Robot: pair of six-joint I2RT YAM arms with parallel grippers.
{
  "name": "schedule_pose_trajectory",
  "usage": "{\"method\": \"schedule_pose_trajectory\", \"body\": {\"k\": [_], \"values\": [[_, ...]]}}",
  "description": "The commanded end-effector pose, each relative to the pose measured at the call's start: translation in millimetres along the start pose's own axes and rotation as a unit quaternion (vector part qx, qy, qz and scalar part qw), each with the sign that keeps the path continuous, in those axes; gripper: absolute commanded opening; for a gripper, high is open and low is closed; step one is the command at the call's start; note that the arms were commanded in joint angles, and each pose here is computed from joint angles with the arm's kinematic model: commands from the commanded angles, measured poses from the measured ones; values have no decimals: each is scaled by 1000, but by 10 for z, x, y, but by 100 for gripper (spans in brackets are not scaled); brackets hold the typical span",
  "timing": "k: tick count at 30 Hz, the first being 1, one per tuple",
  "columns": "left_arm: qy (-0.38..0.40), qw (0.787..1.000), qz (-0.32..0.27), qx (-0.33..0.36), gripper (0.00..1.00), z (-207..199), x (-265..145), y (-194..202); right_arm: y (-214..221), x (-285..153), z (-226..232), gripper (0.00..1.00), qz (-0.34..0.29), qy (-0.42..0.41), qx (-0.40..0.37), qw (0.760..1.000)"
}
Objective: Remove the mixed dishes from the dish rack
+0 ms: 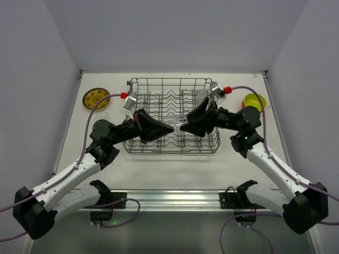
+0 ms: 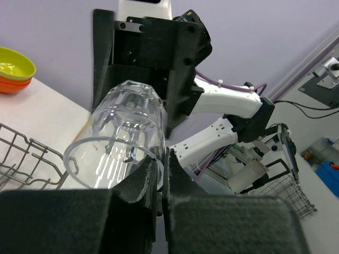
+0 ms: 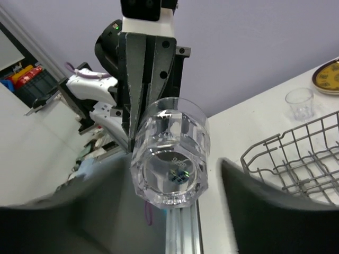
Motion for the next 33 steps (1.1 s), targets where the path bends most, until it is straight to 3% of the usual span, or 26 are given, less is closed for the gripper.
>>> {"method": "schedule_pose_trajectory", "body": {"k": [1, 2, 3, 4, 5, 6, 7, 8, 9, 12, 13, 14, 15, 17, 18, 23, 24, 30, 33], "values": [[10, 998, -29, 50, 0, -164, 13, -156, -6, -7, 55, 85, -7, -25, -16, 1000], [-20, 998, -38, 54, 0, -128, 21, -186, -9, -12, 43, 99, -15, -12, -16, 1000], [-75, 996, -21, 41, 0, -107, 14, -215, -37, -30, 54, 99, -23, 2, -46, 999], [-118, 990, -18, 73, 0, -70, -5, -264, 27, -60, -10, 99, -4, 50, -13, 999], [-218, 973, -26, 74, 0, -43, -55, -378, -78, -63, -79, 99, -32, 122, -47, 991], [-239, 962, -67, 111, 0, -108, -27, -575, -84, -91, -114, 99, -40, 173, -24, 984], [-346, 932, -16, 106, 0, 87, -137, -495, 12, -177, -196, 99, -16, 241, -1, 970], [-470, 872, -56, 120, 0, 222, -242, -638, 16, -217, -253, 99, -16, 291, 5, 957], [-548, 827, -44, 116, 0, 195, -388, -744, -53, -271, -324, 99, -29, 357, -7, 934], [-722, 684, -46, 96, 0, 609, -825, -1010, 71, -380, -426, 99, 15, 416, 8, 909], [-738, 668, -39, 87, 0, 731, -962, -1083, 108, -403, -429, 99, 25, 420, 12, 907], [-730, 680, -34, 66, 0, 805, -1064, -1121, 122, -416, -420, 99, 27, 419, 10, 907], [-754, 653, -61, 52, 0, 912, -1373, -1283, 161, -434, -428, 99, 34, 420, 8, 907], [-766, 639, -71, 27, 0, 1029, -1615, -1376, 197, -474, -417, 99, 39, 428, 6, 903], [-793, 604, -82, 0, 0, 1176, -1908, -1460, 218, -494, -417, 99, 44, 434, 7, 900], [-819, 561, -82, -93, 0, 1763, -2334, -1567, 281, -556, -458, 99, 59, 465, 13, 883], [-827, 543, -71, -126, 0, 1959, -2443, -1523, 302, -560, -474, 99, 64, 468, 17, 881], [-841, 510, -18, -181, 0, 2495, -2636, -1472, 364, -581, -462, 99, 72, 462, 22, 883], [-829, 521, 9, -204, 0, 2617, -2640, -1393, 375, -590, -469, 99, 73, 466, 22, 882]]}}
Point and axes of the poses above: each gripper's point midway between its finger pads, its own x axis out along the fingers, its own z axis along the line the jaws close on, y = z × x, the point moved 10 cm from there along -x, back along the fingers, and after that the axes turned 1 degree about -x, right-handed, at the moved point
